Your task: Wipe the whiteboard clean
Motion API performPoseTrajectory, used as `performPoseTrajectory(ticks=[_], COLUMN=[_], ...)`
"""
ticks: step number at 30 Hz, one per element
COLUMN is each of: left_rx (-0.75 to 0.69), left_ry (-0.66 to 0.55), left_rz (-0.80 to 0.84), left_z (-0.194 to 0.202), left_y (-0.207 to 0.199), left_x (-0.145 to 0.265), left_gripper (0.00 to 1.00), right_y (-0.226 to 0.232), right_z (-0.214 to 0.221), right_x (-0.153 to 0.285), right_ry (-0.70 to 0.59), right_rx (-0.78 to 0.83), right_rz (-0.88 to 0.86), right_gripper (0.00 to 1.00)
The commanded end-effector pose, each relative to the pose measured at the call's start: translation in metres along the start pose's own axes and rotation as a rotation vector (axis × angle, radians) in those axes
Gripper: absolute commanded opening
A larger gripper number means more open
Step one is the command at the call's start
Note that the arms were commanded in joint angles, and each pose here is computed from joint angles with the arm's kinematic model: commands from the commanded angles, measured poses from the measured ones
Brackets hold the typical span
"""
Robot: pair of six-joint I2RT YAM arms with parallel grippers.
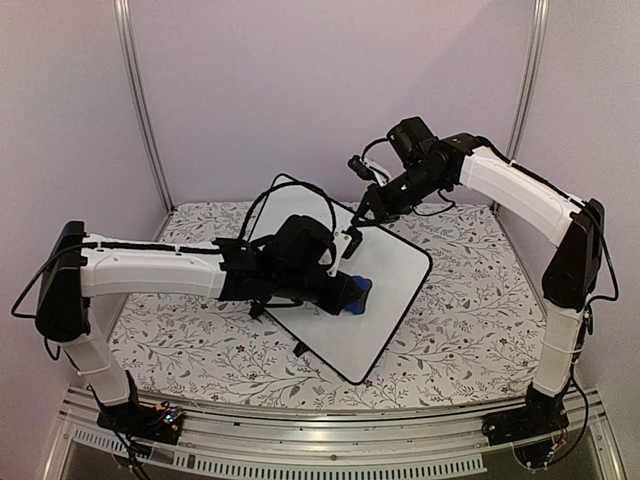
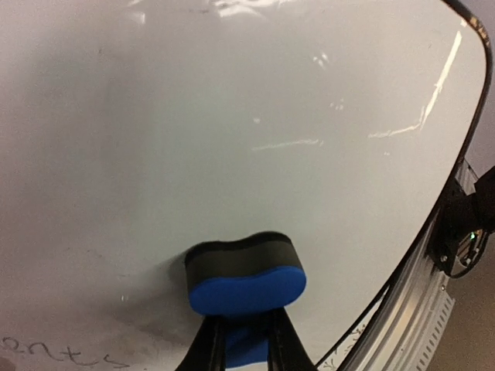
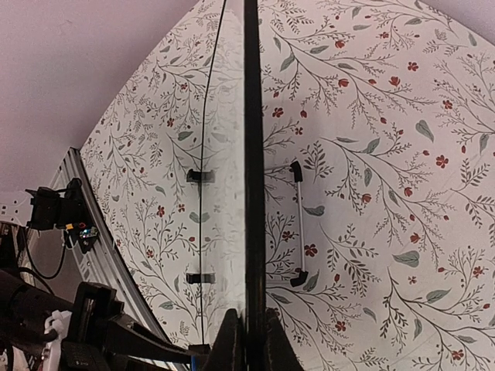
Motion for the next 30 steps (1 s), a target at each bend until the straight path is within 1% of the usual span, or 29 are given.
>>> performPoseTrajectory(ticks=[1,4,7,10,14,23,26,30], left_rx=[0.046,0.058,0.085,0.087,0.067,0.022,0.04,0.069], left_ry=[0.17,0.227,0.252,0.241,0.19,0.031,-0.012,-0.044], left_rz=[-0.138,-0.149,-0.144,-0.149,-0.172,-0.188,-0.196,-0.24], left_z=[0.06,0.085,0.102,0.103,0.084,0.017,0.003,-0.003], left_y=[0.033,0.036,0.04,0.041,0.039,0.036,0.046,0.066], left_x=[-0.014,-0.01,-0.004,-0.001,-0.001,-0.004,0.002,0.017], left_gripper=[0.0,0.0,0.0,0.0,0.0,0.0,0.0,0.0], right_y=[0.01,0.01,0.01,0.01,0.01,0.011,0.011,0.01], right_z=[0.017,0.016,0.017,0.017,0.017,0.017,0.017,0.017], right_x=[-0.01,-0.009,-0.009,-0.009,-0.009,-0.008,-0.008,-0.009], right_ry=[0.088,0.085,0.084,0.086,0.086,0.084,0.083,0.084], right_rx=[0.029,0.03,0.033,0.032,0.03,0.031,0.033,0.031], right_rz=[0.034,0.036,0.038,0.036,0.034,0.034,0.033,0.032], right_gripper=[0.0,0.0,0.0,0.0,0.0,0.0,0.0,0.0])
Point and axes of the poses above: each gripper's point midway between its finger pads, its own x axis back along the fingers, its own y axis along the line the jaws close on, z = x × y, the point moved 9 cm from there along x, back along the fingers, and after that the axes turned 2 degrees about -x, right-handed, at the moved point
